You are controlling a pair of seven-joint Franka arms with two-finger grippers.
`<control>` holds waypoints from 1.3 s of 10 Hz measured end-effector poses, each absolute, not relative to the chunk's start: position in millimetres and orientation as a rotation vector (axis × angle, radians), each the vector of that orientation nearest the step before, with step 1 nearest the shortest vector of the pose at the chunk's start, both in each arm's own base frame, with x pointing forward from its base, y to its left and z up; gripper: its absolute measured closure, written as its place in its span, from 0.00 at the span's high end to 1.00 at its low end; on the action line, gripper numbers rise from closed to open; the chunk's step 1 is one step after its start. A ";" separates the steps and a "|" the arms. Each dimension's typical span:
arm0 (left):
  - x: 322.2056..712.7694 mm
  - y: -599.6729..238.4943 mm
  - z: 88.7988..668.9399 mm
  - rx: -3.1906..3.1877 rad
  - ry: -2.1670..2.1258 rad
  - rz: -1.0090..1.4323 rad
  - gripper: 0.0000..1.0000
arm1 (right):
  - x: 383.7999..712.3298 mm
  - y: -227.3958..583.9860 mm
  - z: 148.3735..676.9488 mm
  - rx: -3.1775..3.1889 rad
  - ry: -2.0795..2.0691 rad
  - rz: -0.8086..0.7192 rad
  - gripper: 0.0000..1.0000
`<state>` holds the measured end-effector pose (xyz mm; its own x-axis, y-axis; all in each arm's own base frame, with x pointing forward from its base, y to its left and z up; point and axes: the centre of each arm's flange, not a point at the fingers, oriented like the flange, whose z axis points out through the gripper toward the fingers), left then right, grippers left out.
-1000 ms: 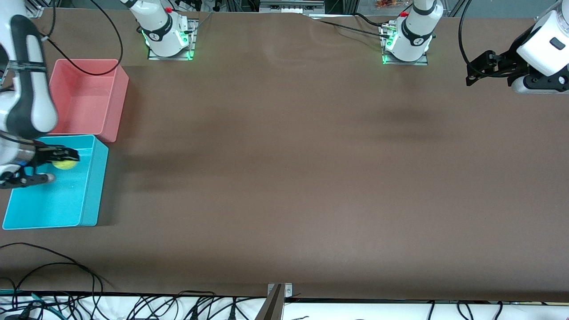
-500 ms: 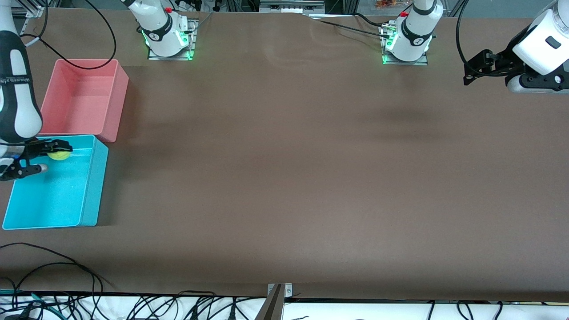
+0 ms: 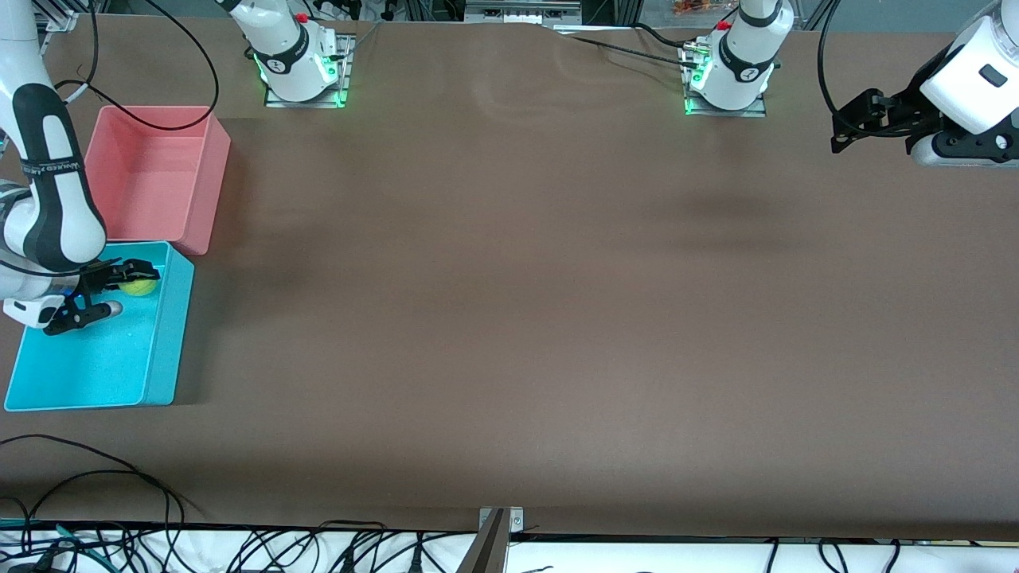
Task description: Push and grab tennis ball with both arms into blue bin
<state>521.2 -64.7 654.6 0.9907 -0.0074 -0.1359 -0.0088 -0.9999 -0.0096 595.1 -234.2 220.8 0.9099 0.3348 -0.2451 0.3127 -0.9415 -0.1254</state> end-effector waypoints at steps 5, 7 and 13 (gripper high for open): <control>521.3 -64.4 657.2 -3.126 0.011 0.204 1.00 | 598.7 -233.9 223.0 -2.993 -0.520 0.390 1.00; 521.4 -64.3 658.2 -3.126 0.011 0.201 1.00 | 607.7 -230.1 251.0 -3.017 -0.538 0.332 1.00; 522.1 -61.3 658.3 -3.127 0.000 0.200 1.00 | 649.9 -189.7 418.1 -3.097 -0.249 0.314 1.00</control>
<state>522.1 -61.3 658.3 0.9918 0.0006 -0.1275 -0.0005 -1.0000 -0.0085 649.9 -189.7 418.1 0.9671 0.1602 -0.1978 0.1565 -0.9871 -0.0345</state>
